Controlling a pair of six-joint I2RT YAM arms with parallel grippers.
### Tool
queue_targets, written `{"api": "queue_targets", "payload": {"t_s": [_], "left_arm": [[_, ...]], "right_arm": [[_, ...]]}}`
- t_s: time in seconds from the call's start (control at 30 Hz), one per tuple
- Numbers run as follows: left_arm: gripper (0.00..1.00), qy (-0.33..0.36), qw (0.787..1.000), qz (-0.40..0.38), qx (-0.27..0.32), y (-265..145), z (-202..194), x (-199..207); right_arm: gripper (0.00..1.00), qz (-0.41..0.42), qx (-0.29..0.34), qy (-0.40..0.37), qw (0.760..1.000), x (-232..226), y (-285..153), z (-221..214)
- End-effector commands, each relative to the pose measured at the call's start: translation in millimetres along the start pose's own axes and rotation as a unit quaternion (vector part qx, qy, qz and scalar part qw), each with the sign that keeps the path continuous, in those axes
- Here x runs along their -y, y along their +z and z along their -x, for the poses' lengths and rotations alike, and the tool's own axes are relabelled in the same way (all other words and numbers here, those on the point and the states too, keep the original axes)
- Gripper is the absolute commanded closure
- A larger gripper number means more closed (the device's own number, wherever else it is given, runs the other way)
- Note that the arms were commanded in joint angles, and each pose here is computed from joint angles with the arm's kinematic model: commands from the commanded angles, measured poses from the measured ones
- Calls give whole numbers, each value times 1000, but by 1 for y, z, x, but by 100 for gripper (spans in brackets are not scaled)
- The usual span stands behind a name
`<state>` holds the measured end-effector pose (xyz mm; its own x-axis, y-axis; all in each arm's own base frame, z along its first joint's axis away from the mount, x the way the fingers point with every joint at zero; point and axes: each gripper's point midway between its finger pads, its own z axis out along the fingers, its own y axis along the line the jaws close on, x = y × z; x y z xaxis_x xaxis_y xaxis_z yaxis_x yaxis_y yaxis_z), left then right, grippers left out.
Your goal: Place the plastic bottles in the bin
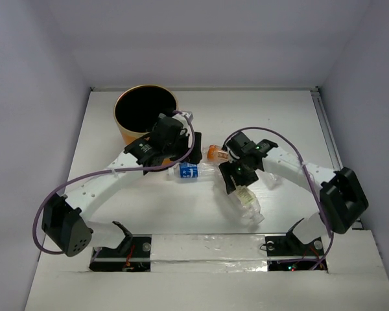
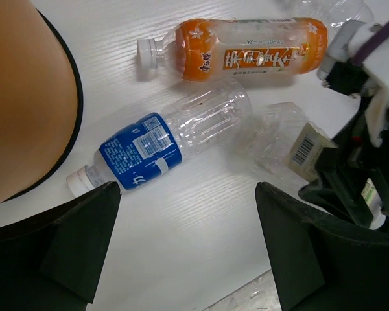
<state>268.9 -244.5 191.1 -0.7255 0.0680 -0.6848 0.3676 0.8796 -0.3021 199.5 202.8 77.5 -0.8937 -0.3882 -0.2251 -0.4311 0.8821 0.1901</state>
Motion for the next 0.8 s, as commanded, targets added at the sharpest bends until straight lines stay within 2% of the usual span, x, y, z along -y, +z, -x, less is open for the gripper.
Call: {"api": "queue_targets", "payload": {"t_s": [0.0, 0.17, 0.2, 0.37, 0.4, 0.47, 0.5, 0.63, 0.77], "left_arm": [[16, 26, 999, -15, 32, -3, 25, 8], [16, 79, 995, -41, 34, -1, 27, 14], [17, 89, 994, -45, 34, 0, 27, 15], [18, 137, 988, -68, 14, 7, 14, 22], [19, 150, 986, -77, 10, 10, 11, 27], [19, 162, 983, -88, 0, 16, 4, 31], [19, 174, 980, -94, -6, 19, -1, 35], [18, 204, 974, -95, -21, 31, -13, 43], [18, 211, 974, -75, -30, 48, -17, 40]], "right_arm": [[55, 33, 27, 17, 999, -12, -22, -7], [55, 57, 85, 46, 994, -23, -71, -7], [55, 65, 116, 53, 990, -26, -88, -4], [55, 110, 192, 101, 970, -41, -135, 8], [54, 97, 222, 109, 964, -36, -150, 13], [54, 75, 240, 127, 960, -28, -163, 14], [54, 43, 259, 141, 955, -15, -170, 17], [54, 2, 325, 175, 930, 3, -209, 27], [55, 4, 373, 187, 909, 6, -237, 32]]}}
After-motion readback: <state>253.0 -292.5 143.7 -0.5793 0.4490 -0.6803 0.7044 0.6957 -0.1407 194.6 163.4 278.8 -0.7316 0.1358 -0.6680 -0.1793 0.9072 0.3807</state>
